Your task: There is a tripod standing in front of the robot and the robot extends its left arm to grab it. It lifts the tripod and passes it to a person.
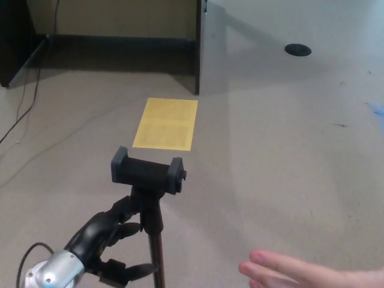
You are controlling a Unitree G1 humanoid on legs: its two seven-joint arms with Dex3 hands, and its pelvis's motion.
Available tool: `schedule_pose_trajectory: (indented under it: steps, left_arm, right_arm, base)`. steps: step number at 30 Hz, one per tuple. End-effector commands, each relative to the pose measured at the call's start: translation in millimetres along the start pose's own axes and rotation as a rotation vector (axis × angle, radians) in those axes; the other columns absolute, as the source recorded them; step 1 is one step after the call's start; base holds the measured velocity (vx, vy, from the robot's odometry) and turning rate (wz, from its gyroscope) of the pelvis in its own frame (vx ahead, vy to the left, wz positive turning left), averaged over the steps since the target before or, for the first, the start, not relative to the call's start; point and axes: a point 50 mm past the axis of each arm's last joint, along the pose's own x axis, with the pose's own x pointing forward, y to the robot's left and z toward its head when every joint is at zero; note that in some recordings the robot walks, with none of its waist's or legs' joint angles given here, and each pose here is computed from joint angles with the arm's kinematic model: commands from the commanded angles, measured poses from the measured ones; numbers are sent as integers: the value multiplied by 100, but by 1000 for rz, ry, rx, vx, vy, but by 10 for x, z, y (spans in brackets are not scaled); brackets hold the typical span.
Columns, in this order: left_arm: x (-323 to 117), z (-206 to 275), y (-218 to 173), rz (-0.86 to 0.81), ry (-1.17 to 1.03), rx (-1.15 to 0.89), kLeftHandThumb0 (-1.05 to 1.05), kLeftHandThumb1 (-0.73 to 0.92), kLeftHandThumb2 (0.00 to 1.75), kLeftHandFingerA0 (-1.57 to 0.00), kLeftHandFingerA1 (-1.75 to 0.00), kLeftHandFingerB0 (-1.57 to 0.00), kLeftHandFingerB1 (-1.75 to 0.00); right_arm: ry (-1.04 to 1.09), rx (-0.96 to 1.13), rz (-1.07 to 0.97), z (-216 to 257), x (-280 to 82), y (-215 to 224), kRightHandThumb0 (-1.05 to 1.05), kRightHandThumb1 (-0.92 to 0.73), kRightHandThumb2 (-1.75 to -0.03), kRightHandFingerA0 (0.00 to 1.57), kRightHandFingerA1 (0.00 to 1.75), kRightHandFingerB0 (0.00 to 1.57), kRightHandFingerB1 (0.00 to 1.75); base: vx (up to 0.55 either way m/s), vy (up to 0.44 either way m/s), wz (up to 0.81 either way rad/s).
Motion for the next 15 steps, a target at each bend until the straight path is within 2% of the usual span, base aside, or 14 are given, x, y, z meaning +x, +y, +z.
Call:
schedule_pose_trajectory:
  steps: [1,3,4,5,9,10,11,14,15]
  left_arm:
    - [33,113,-52,-19,-72,3,-31,20,81,-3,-48,0,-48]
    - [38,151,-91,-31,-79,10,-31,18,80,-3,-48,-1,-48]
    - [41,167,-110,-38,-83,7,-56,41,54,-27,-36,-9,-24]
    - [45,193,-145,-51,-89,1,-31,17,79,-2,-47,0,-48]
    - [50,253,-225,-81,-83,30,-30,19,80,-1,-48,0,-48]
    - [52,265,-252,-90,-88,19,-58,37,67,-14,-40,-7,-24]
    - [70,281,-294,-103,-93,34,-62,38,69,-13,-41,-6,-23]
    - [92,321,-363,-125,-98,43,-63,38,67,-11,-40,-5,-21]
    - [99,331,-385,-126,-98,44,-63,38,68,-12,-40,-5,-22]
  right_arm:
    - [20,-13,-1,-30,-4,-40,-37,-69,-60,64,40,43,34]
    - [23,-12,6,-31,-4,-46,-38,-70,-61,65,40,43,34]
    - [24,-11,10,-30,-3,-48,-37,-70,-60,64,40,43,34]
    - [26,-13,16,-30,-1,-49,-37,-70,-60,63,40,42,34]
    - [28,-9,24,-19,6,-52,-36,-70,-61,61,39,42,34]
    - [27,-5,26,-19,6,-52,-36,-70,-60,62,39,42,34]
    - [23,-6,28,-18,4,-52,-44,-58,-82,53,52,36,46]
    - [11,-1,29,-20,-5,-57,-44,-58,-82,52,52,35,45]
    - [3,14,29,-16,-9,-55,-36,-70,-61,60,40,41,34]
  base:
    - [0,0,0]
    - [0,0,0]
    - [0,0,0]
    - [0,0,0]
    - [0,0,0]
    - [0,0,0]
    - [0,0,0]
    - [0,0,0]
    - [0,0,0]
